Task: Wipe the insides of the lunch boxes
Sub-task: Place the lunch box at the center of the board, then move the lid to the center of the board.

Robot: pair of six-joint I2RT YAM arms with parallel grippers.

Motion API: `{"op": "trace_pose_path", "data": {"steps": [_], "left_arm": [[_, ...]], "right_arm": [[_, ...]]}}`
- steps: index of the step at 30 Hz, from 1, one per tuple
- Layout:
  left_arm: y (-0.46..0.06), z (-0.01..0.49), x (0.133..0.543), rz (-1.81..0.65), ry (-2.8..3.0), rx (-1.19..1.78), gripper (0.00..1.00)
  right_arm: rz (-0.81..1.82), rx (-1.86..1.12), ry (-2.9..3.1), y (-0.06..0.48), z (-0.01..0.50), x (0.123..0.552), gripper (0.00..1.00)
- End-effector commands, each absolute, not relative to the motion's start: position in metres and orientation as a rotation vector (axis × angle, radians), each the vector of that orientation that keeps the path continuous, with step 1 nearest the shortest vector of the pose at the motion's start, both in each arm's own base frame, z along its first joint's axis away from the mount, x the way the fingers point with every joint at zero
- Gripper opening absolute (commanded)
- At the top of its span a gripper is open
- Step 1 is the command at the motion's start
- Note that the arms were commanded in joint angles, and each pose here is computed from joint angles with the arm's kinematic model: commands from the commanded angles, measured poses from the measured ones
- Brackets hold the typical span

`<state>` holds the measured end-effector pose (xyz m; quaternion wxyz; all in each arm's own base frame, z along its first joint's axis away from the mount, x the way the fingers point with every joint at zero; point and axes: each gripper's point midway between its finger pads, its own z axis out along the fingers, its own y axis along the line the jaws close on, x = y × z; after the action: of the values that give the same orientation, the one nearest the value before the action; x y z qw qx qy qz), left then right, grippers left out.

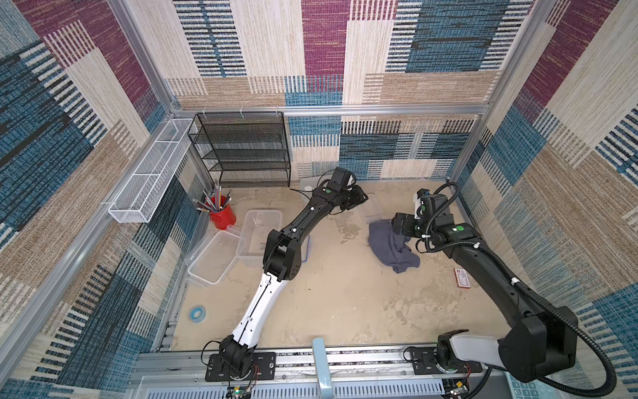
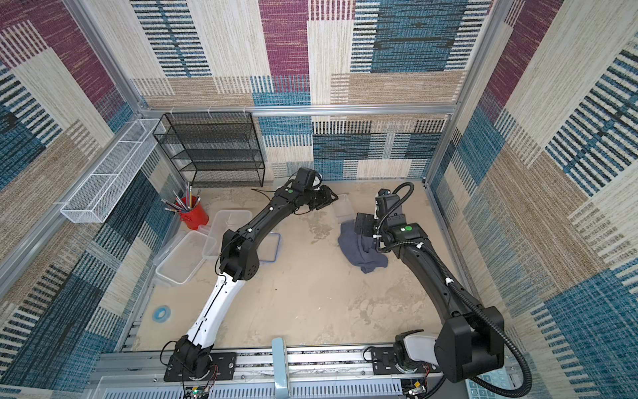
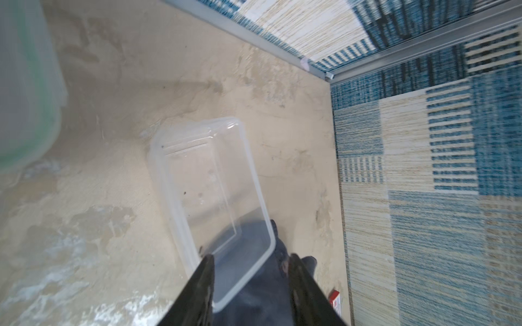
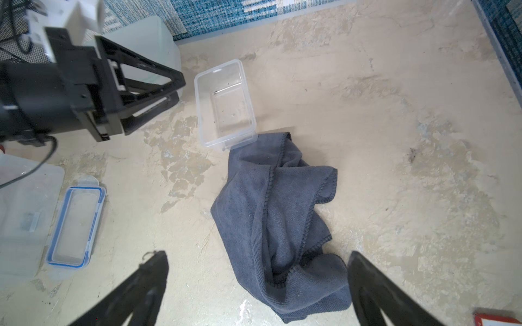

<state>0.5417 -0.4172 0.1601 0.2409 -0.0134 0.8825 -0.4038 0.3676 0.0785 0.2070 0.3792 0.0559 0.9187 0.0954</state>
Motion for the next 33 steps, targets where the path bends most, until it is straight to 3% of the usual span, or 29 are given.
{"op": "trace_pose_path", "data": {"steps": [1, 6, 12, 19, 26, 30, 33], "left_arm": [[-0.404, 0.232, 0.519, -1.076, 2.339, 0.107, 0.45], [-0.342, 0.278, 0.476, -0.759, 2.381, 0.201, 0.44], [-0.228, 0.315, 0.400, -0.367, 2.391, 0.121, 0.42], [-0.073, 0.293, 0.304, -0.034, 2.536, -0.285, 0.41], [0.000, 0.223, 0.244, -0.007, 2.651, -0.665, 0.41], [0.025, 0.184, 0.234, -0.075, 2.660, -0.893, 0.41], [0.036, 0.159, 0.240, -0.259, 2.592, -1.099, 0.41]], "right_arm": [[0.319, 0.138, 2.287, 0.088, 0.221, 0.375, 0.99], [0.458, 0.095, 2.248, 0.108, 0.230, 0.382, 0.99], [0.571, 0.034, 2.228, 0.130, 0.233, 0.389, 1.00], [0.632, -0.051, 2.235, 0.158, 0.228, 0.395, 0.97], [0.665, -0.099, 2.249, 0.179, 0.220, 0.402, 0.96], [0.678, -0.116, 2.256, 0.185, 0.215, 0.403, 0.96], [0.674, -0.120, 2.264, 0.185, 0.213, 0.402, 0.96]]}}
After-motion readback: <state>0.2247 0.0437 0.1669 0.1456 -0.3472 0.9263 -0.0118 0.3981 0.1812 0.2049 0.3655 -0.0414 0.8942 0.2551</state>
